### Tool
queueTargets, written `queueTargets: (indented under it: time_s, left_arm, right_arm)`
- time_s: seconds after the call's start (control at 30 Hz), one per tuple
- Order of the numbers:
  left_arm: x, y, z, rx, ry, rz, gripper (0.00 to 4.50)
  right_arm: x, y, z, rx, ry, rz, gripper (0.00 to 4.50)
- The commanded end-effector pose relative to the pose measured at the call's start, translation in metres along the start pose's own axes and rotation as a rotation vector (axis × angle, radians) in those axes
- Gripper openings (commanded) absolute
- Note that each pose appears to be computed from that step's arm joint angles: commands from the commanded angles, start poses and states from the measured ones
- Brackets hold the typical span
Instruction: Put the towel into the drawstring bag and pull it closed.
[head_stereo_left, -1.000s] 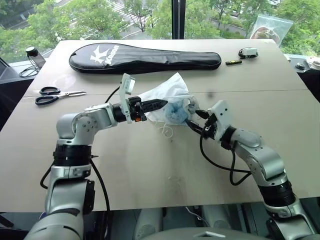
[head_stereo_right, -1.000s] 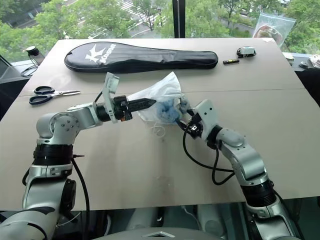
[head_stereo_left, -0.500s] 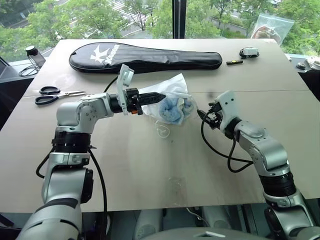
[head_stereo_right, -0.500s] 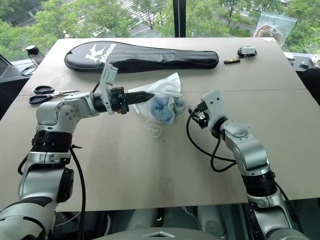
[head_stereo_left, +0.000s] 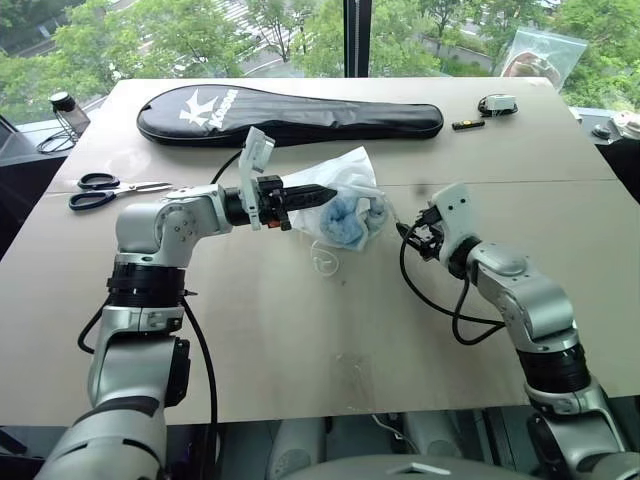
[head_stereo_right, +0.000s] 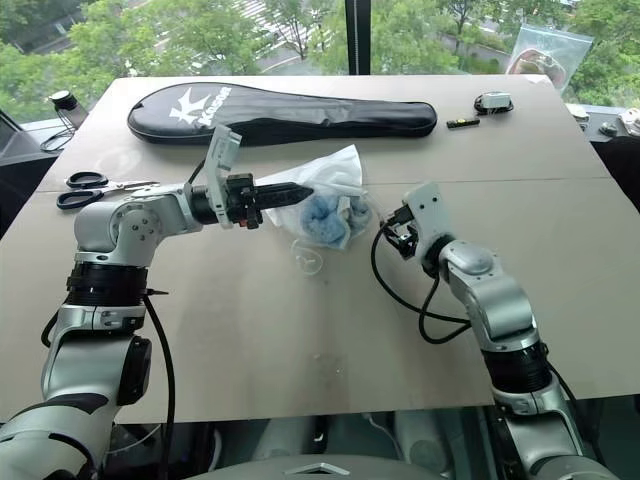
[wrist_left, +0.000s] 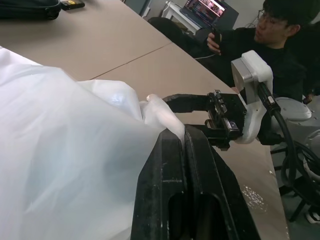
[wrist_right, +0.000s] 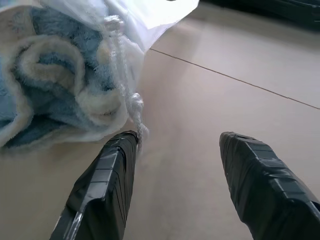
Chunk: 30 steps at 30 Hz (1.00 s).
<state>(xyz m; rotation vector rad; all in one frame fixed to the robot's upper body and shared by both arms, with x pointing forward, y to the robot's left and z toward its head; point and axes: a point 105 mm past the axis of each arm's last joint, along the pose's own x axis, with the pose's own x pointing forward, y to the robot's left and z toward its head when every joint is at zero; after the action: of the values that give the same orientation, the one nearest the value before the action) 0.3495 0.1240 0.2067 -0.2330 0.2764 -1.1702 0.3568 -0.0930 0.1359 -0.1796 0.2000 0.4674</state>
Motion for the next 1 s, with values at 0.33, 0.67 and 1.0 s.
queueTargets:
  time_s: [0.33, 0.67, 1.0]
  left_arm:
    - [0.003, -0.013, 0.016, 0.061, -0.040, -0.022, 0.00]
    - [-0.027, -0.001, 0.024, 0.078, -0.064, 0.058, 2.18]
    - [-0.084, -0.014, -0.077, 0.220, 0.216, 0.160, 3.15]
  right_arm:
    - [0.024, -0.004, 0.017, -0.013, -0.068, -0.113, 0.07]
    - [-0.013, -0.022, 0.039, 0.052, -0.154, -0.205, 0.00]
    - [-0.018, -0.017, 0.038, 0.075, -0.146, -0.198, 0.00]
